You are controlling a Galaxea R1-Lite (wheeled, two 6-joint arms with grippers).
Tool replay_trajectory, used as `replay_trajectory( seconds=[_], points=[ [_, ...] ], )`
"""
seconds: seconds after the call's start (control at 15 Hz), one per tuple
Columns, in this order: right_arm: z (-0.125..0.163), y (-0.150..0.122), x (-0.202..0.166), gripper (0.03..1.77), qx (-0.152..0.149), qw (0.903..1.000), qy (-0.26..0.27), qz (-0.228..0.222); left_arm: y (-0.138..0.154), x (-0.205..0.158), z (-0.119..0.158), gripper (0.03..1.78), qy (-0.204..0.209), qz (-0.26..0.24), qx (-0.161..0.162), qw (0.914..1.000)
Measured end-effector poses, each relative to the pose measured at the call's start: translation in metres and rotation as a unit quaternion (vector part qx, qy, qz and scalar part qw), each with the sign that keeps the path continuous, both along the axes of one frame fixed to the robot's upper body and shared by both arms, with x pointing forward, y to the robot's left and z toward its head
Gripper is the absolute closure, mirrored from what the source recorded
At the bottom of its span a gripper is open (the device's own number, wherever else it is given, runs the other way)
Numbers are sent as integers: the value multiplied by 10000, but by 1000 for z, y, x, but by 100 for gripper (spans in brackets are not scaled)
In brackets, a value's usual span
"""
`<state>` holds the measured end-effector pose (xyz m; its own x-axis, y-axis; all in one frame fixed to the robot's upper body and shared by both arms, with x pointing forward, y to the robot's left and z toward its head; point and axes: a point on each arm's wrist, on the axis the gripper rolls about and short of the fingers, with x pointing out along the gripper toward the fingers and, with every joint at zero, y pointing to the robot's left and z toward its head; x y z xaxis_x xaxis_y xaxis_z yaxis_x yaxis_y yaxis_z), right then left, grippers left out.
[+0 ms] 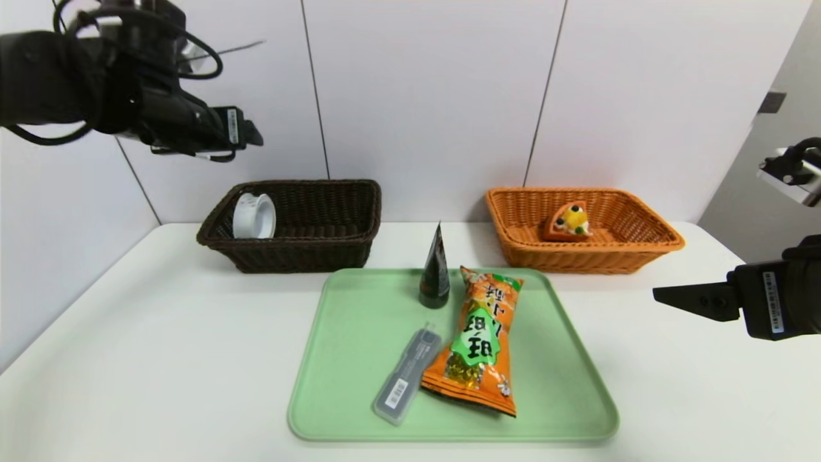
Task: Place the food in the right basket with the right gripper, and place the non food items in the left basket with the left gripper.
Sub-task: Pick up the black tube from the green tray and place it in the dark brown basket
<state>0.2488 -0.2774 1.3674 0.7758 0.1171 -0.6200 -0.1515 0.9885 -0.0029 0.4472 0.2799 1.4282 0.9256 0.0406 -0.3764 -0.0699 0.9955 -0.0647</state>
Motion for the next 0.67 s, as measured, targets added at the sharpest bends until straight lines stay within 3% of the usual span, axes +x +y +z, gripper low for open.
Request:
replay_trajectory(
  seconds=[0.13,0.27,0.53,0.67],
  points=[
    [2,0,1,9,43,10000,-86,-3,-26,-42,20,26,-11,-321,-200,9993],
    [2,1,2,9,75,9999,-154,-19,-58,-84,20,22,175,-686,-435,9965],
    [3,-1,1,9,114,9998,-182,-44,-102,-139,-21,17,249,-761,-378,9961],
    [3,-1,0,9,154,9997,-186,-71,-118,-163,-44,16,232,-1061,-317,9936]
  ],
)
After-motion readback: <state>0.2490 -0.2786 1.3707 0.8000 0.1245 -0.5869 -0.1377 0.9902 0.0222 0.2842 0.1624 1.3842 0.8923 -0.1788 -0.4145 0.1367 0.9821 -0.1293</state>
